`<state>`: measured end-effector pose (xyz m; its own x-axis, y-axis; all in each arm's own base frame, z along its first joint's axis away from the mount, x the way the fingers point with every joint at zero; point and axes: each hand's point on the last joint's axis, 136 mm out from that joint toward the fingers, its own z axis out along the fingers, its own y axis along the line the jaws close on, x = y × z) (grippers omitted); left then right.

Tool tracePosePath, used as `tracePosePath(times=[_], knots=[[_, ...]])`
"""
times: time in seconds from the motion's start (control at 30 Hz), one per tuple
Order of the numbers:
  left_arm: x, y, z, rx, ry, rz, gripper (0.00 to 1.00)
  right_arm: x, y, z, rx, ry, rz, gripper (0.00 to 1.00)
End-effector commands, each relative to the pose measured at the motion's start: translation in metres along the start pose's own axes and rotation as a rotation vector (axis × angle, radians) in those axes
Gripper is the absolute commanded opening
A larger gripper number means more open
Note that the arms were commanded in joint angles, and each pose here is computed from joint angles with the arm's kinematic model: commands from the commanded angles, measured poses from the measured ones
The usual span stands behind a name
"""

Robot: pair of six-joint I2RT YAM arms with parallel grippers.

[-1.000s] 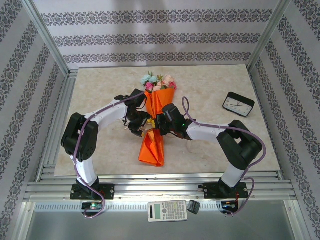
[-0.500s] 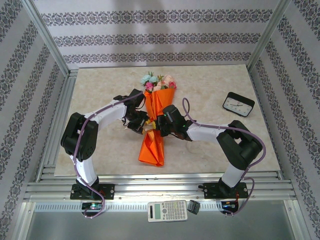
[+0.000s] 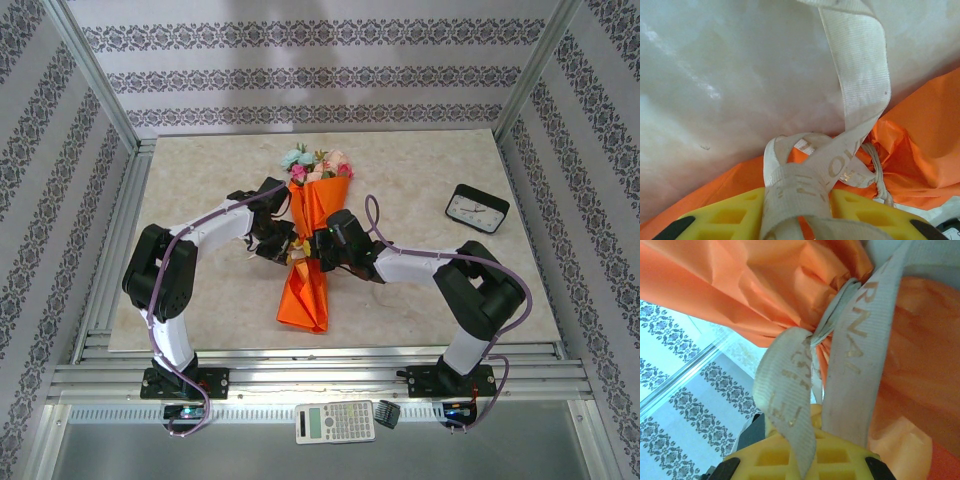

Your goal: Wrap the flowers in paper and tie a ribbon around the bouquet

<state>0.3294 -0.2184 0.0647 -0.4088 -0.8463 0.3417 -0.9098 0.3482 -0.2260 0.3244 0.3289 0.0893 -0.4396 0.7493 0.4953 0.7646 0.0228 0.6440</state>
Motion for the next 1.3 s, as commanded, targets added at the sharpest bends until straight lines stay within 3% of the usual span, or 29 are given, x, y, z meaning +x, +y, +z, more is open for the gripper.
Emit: tracePosePath(times=[0.0,0.3,0.43,0.73,1.27], knots=[[-0.011,0.009,0.007,-0.041,-0.006,-0.219,0.36,0.006,0.013,-0.008,-0.046,0.018,-0.004,0.0],[-0.016,0.004,0.011,-0.048,-0.016,-0.213,0.25,0.005,0.01,-0.012,-0.049,0.024,0.0,0.0],[-0.019,0.002,0.014,-0.041,-0.02,-0.212,0.11,0.006,0.009,-0.012,-0.049,0.031,-0.003,0.0],[-0.024,-0.006,0.007,0.02,-0.056,-0.205,0.03,0.008,0.009,-0.013,-0.065,0.051,0.002,0.0],[-0.039,-0.025,-0.008,0.141,-0.158,-0.16,0.0,0.012,0.027,-0.01,-0.151,0.094,0.019,0.0]])
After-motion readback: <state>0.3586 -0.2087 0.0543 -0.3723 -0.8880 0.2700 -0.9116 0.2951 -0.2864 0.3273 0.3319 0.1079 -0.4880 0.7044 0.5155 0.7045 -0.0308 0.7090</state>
